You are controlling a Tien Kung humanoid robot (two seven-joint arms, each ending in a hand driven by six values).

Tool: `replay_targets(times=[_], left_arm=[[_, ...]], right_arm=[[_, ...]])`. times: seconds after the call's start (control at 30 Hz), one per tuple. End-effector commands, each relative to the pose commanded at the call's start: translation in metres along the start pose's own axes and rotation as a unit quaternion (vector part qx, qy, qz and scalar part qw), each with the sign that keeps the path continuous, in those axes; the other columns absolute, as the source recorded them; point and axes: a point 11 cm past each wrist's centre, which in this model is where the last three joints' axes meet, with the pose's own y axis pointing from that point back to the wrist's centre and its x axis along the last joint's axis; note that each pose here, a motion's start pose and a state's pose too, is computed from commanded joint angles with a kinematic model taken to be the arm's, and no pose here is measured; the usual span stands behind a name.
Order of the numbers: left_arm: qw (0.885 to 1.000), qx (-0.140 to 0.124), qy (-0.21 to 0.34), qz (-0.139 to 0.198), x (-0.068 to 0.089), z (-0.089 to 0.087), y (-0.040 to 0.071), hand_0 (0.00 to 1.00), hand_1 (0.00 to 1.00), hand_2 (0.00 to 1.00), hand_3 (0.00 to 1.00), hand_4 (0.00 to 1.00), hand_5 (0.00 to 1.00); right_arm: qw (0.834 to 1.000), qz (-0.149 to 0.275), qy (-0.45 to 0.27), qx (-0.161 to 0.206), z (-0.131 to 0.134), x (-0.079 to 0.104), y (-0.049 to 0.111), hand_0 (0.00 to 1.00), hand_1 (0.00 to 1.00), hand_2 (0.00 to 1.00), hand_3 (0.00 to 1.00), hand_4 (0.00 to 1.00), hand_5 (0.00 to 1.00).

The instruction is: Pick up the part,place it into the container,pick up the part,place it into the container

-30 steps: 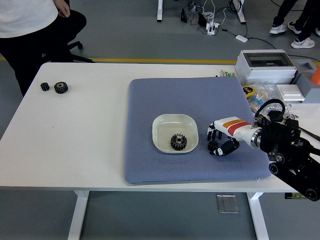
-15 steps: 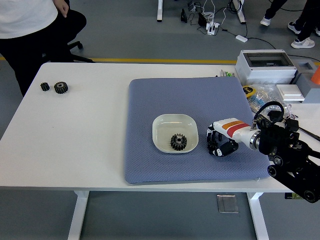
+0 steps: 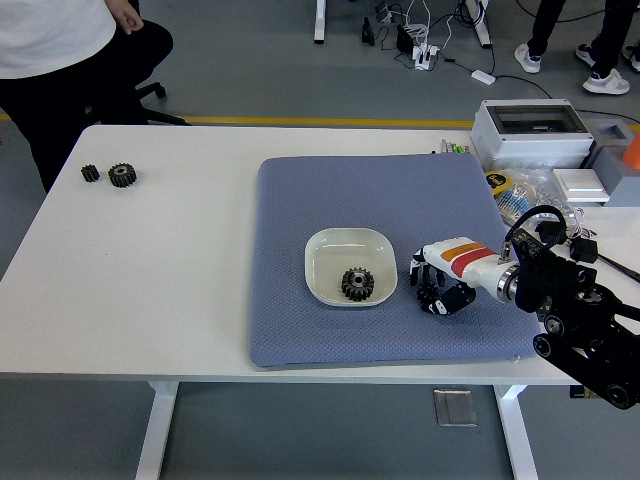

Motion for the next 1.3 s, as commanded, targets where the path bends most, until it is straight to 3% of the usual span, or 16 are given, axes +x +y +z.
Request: replay_targets(times=[0.3,1.3], left_arm=[[1.0,-0.003,0.001,-0.001,-0.001,0.003,0.0,0.772,0.784,0.806,0.589,0.693,0.643],[1.0,-0.004,0.0,-0.002,-0.003,0.005,0.0,0.771,0.78,0.804,0.587,0.692,0.64]], right_arm=[[1.0,0.008,-0.003,-0.007,0.004,0.006,0.001,0.164,0.261,0.366,0.481,0.883,0.002],[0.999,0.039,-0.006,0.003,-0.001,0.029,0.003,0.162,0.261,0.368,0.478,0.864,0.002]])
